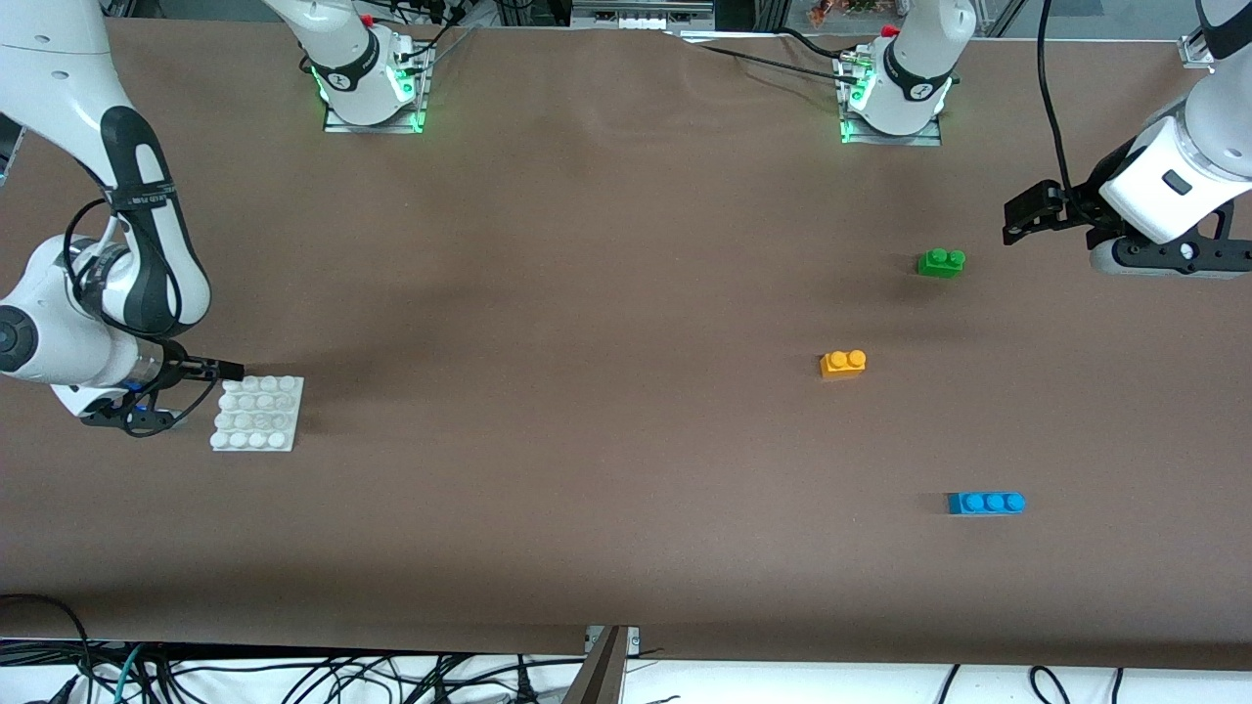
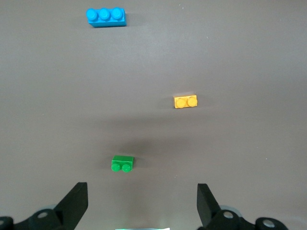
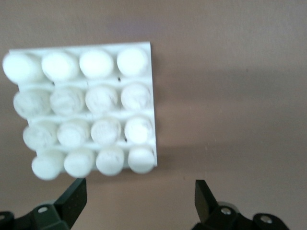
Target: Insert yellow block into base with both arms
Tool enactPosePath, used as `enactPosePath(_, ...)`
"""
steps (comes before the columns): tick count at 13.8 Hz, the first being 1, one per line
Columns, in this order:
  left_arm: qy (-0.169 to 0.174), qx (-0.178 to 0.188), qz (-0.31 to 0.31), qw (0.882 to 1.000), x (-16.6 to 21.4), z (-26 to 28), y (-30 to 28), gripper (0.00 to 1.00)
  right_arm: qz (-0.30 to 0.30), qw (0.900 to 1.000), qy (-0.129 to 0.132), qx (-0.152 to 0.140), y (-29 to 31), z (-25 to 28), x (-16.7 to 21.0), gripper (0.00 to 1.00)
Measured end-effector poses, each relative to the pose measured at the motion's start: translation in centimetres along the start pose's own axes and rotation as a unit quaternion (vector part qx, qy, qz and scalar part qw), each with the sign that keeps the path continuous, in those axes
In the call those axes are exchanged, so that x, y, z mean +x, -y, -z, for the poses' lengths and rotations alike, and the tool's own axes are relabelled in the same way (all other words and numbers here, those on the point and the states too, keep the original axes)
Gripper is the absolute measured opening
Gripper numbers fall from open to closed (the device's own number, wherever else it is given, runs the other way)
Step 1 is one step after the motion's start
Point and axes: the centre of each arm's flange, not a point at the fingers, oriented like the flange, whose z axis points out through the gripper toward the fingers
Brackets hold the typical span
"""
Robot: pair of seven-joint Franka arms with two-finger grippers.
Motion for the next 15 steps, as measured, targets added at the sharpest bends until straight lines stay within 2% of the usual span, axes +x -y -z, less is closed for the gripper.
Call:
enactPosePath(3,0.0,0.0,0.0,1.0,0.0,0.0,0.0,1.0,-0.003,1.0,-0.023,-0.002,1.4,-0.7,0.8,1.0)
enactPosePath(8,0.0,0.0,0.0,1.0,0.0,0.0,0.0,1.0,0.0,0.999,-0.043,-0.003,3.0,-1.6,1.5,1.0)
enactPosePath(15,0.0,0.0,0.001,1.0,0.0,0.0,0.1,1.0,0.003,0.999,-0.045,-0.003,3.3,-2.9,1.7,1.0)
